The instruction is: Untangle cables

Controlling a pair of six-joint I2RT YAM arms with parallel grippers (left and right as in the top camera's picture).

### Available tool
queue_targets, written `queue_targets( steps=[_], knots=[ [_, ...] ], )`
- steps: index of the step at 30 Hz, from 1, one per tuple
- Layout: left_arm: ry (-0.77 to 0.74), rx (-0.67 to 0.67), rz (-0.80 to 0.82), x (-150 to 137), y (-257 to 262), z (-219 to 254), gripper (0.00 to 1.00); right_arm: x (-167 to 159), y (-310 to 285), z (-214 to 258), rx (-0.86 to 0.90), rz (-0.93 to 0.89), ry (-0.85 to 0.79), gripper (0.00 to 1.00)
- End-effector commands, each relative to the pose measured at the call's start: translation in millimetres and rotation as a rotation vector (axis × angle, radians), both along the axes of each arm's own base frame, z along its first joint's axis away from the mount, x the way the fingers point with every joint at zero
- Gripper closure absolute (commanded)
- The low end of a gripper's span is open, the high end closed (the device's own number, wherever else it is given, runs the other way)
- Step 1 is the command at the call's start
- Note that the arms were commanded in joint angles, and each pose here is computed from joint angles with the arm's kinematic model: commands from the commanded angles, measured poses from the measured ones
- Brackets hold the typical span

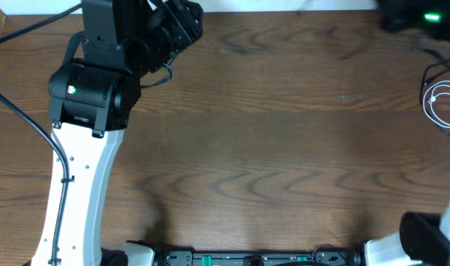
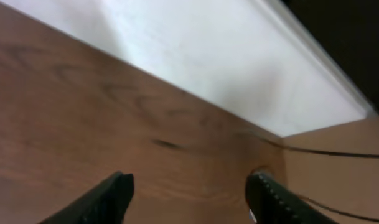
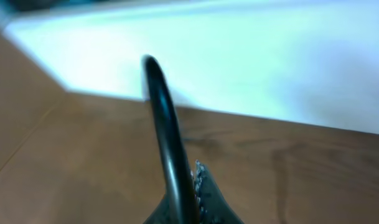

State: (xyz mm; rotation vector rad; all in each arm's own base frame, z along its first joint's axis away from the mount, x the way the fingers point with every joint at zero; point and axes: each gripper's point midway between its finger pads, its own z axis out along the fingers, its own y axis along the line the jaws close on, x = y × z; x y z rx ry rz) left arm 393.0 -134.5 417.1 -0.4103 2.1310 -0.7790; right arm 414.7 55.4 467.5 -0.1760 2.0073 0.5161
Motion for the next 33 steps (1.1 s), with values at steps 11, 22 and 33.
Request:
queue_targets(
  steps=[11, 22, 33],
  knots=[
    [0.119, 0.181, -0.109, -7, -4, -52, 0.36, -7, -185, -40, 0.022, -0.473, 0.148, 0.99],
    [0.202, 0.231, -0.227, 0, -50, -94, 0.36, 28, -271, -126, 0.073, -0.602, 0.314, 0.99],
    [0.232, 0.240, -0.238, 13, -59, -114, 0.36, 47, -278, -179, 0.085, -0.576, 0.423, 0.13]
  ],
)
